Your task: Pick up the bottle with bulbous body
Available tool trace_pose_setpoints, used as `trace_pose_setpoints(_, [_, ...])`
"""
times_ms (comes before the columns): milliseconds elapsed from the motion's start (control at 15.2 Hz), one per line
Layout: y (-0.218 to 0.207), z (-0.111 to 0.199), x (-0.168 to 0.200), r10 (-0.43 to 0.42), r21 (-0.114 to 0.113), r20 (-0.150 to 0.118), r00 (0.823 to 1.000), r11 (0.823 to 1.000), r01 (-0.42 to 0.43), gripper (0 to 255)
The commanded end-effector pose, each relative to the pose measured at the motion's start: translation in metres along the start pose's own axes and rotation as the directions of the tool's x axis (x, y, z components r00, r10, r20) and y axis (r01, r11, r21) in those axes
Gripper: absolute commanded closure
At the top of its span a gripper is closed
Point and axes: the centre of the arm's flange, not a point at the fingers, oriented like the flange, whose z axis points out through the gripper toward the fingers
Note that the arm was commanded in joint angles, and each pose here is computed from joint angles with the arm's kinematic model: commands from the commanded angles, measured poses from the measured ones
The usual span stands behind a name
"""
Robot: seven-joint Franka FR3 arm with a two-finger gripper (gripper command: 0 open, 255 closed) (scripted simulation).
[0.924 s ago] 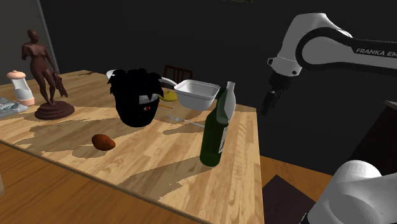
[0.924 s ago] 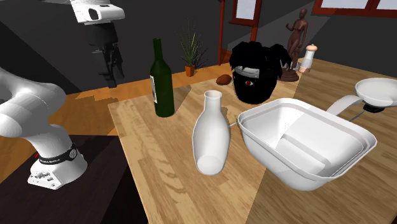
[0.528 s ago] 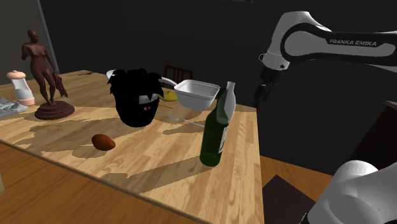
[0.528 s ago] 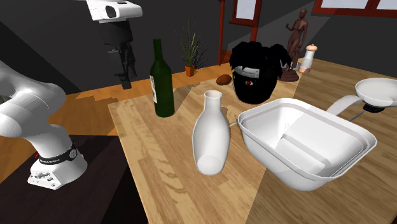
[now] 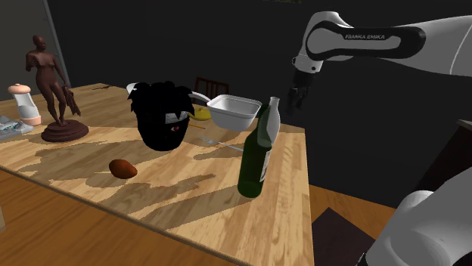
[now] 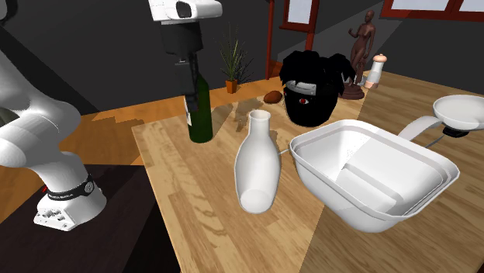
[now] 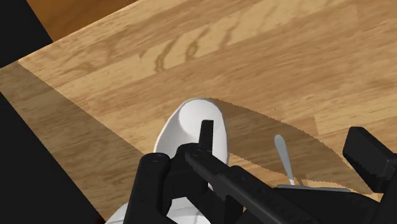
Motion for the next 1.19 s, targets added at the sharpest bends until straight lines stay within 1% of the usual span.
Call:
trace_pose_setpoints(0, [0.017, 0.001, 0.024, 0.0, 0.006, 0.002, 1.0, 1.0, 0.0, 0])
trace_pose_setpoints(594, [0.083, 0.003, 0.128, 0.004, 0.035, 0.015, 1.0, 0.999, -0.004, 0])
trace_pose_setpoints(660, [0.086, 0.003, 0.132, 0.004, 0.037, 0.015, 1.0, 0.999, -0.005, 0])
trace_pose_setpoints(1122, [0.084, 0.043, 0.13, 0.004, 0.037, 0.015, 1.0, 0.999, -0.005, 0])
